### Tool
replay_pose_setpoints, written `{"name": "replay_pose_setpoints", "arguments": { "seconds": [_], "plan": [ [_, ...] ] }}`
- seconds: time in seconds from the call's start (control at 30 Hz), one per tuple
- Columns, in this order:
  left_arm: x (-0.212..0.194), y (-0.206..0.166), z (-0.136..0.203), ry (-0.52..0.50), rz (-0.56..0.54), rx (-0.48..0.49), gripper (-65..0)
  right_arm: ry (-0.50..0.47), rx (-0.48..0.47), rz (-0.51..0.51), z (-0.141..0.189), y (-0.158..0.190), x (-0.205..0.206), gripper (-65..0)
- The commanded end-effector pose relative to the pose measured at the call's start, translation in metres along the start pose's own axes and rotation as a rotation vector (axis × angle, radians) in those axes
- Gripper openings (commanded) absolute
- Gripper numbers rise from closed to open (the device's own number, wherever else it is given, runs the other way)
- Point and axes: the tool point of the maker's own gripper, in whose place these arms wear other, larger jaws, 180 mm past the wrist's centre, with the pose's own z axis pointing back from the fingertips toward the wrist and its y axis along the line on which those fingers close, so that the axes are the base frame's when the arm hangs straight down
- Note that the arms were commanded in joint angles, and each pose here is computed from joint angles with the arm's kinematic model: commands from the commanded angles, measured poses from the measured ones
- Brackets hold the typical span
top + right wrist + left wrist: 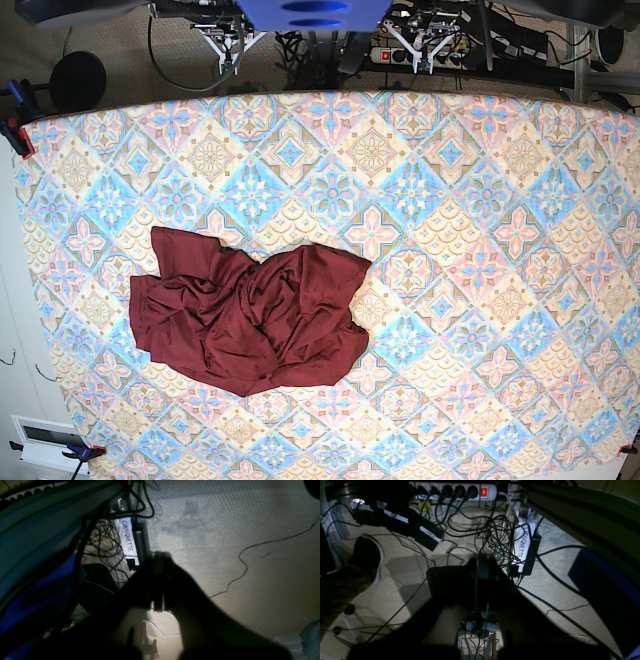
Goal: Layout the t-shirt on the table in an organized manner, then fold the t-shirt properly
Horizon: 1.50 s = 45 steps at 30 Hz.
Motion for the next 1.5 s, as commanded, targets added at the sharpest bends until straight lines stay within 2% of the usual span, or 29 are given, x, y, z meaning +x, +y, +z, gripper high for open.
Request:
{"name": "replay_pose_setpoints", "arguments": {
  "seconds": [0.0, 0.67, 0.87, 0.93, 1.07, 1.13, 1.23, 1.33, 1.47],
  "plan": [
    [-0.002, 0.002, 0.0, -0.001, -0.004, 0.006, -65.0, 0.0, -0.006, 0.0, 0.0, -0.002, -0.001, -64.7],
    [-0.001, 0.014, 0.001, -0.002, -0.01, 0.023, -65.0, 0.001, -0.009, 0.004, 0.0, -0.004, -0.002, -64.7],
    [-0.014, 0.016, 0.002, 0.018, -0.011, 0.025, -65.0, 0.005, -0.009, 0.007, 0.0, -0.004, -0.004, -64.7],
    [-0.018, 0.025, 0.003, 0.024, -0.016, 0.038, -65.0, 0.038, -0.013, 0.007, 0.002, -0.007, -0.027, -64.7],
    [-0.029, 0.032, 0.008, 0.022, -0.023, 0.048, -65.0, 0.021, -0.021, 0.012, 0.006, -0.012, -0.039, -64.7],
    [-0.03, 0.051, 0.013, 0.001, -0.055, 0.072, -65.0, 0.019, -0.033, 0.016, 0.009, -0.021, -0.05, -64.7],
    [-0.027, 0.058, 0.021, -0.037, -0.17, 0.063, -65.0, 0.004, -0.087, 0.036, 0.015, -0.057, -0.057, -64.8],
    [-0.038, 0.061, 0.03, -0.042, -0.261, 0.043, -65.0, -0.021, -0.096, 0.049, 0.023, -0.064, -0.066, -65.0],
    [-0.05, 0.065, 0.045, -0.063, -0.303, 0.031, -65.0, -0.066, -0.125, 0.071, 0.038, -0.084, -0.073, -65.0]
  ]
}}
